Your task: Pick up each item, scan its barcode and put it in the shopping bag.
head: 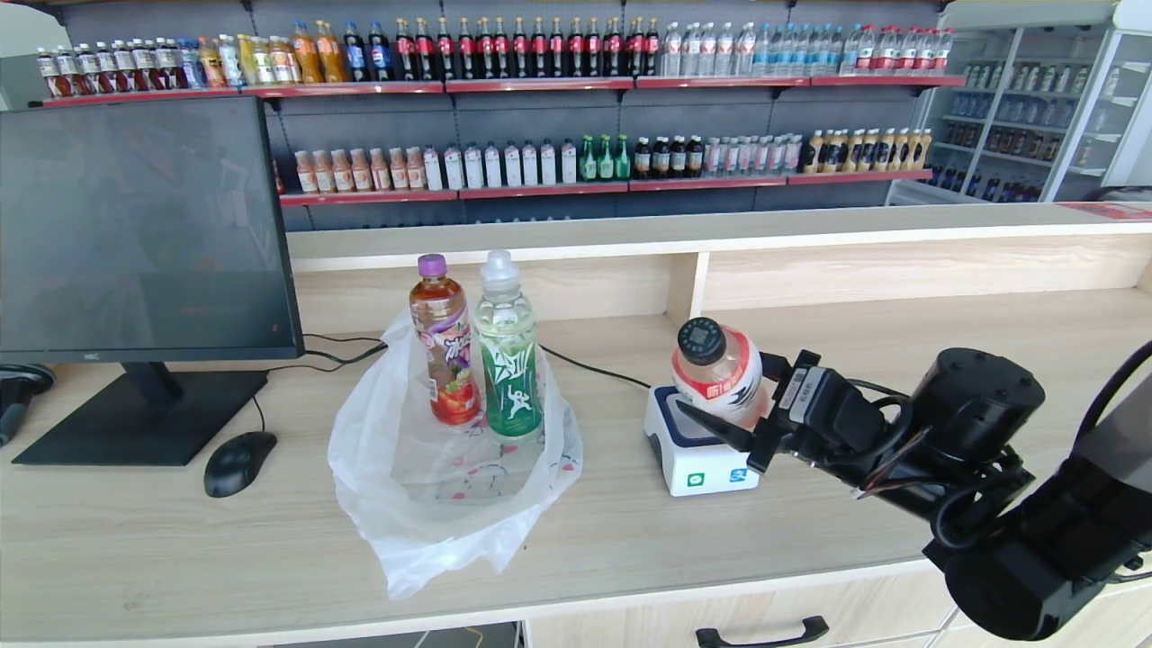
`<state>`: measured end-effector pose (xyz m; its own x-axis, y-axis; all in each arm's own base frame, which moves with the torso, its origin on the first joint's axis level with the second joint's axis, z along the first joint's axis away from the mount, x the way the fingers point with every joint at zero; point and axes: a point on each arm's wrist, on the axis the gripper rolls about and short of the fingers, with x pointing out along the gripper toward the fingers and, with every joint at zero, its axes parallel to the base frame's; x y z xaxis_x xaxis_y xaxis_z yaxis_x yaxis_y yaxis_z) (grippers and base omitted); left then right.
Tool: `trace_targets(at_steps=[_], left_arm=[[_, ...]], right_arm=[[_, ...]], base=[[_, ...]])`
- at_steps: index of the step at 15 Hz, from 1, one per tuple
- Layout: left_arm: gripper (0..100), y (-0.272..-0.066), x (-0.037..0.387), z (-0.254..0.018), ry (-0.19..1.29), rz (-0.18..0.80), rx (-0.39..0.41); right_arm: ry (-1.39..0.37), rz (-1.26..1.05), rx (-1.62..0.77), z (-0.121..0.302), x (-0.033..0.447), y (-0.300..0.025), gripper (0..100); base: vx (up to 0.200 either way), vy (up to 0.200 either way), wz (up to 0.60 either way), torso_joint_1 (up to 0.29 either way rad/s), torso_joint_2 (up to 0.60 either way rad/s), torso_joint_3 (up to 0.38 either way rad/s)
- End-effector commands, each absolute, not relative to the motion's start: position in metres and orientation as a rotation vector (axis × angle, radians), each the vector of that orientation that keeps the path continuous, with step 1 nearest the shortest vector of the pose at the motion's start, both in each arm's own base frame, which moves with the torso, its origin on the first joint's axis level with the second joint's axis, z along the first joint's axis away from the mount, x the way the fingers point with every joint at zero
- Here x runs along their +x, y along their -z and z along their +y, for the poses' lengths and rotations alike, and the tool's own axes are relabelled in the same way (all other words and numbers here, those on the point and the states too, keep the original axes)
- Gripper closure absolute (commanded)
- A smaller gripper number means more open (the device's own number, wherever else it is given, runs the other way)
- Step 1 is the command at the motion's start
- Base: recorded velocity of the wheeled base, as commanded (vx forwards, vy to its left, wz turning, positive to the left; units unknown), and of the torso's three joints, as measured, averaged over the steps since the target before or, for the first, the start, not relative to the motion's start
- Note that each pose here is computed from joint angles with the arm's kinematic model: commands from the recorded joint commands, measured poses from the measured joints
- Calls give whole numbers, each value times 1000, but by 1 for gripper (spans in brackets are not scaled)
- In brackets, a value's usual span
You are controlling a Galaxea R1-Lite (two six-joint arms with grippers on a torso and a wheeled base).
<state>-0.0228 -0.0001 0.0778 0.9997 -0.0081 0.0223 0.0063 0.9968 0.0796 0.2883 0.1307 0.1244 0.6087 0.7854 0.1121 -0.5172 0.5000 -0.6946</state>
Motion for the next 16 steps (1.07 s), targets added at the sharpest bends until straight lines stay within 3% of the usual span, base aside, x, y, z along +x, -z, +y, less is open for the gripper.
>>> trace_targets(at_steps=[1, 6, 10, 16], left_arm=[[0, -78, -23, 0, 7, -23, 80], [0, -75, -23, 0, 8, 0, 63], [0, -75, -23, 0, 8, 1, 40], [0, -75, -23, 0, 8, 1, 40]], right_arm=[[-830, -455, -666, 133, 286, -125, 100], [-806, -581, -586, 134, 268, -171, 100], [-784, -613, -363, 145, 234, -208, 100], [-834, -520, -67, 131, 202, -220, 100]], base=[[0, 0, 0, 0, 0, 0], [0, 0, 0, 0, 0, 0], [0, 0, 0, 0, 0, 0], [0, 0, 0, 0, 0, 0]])
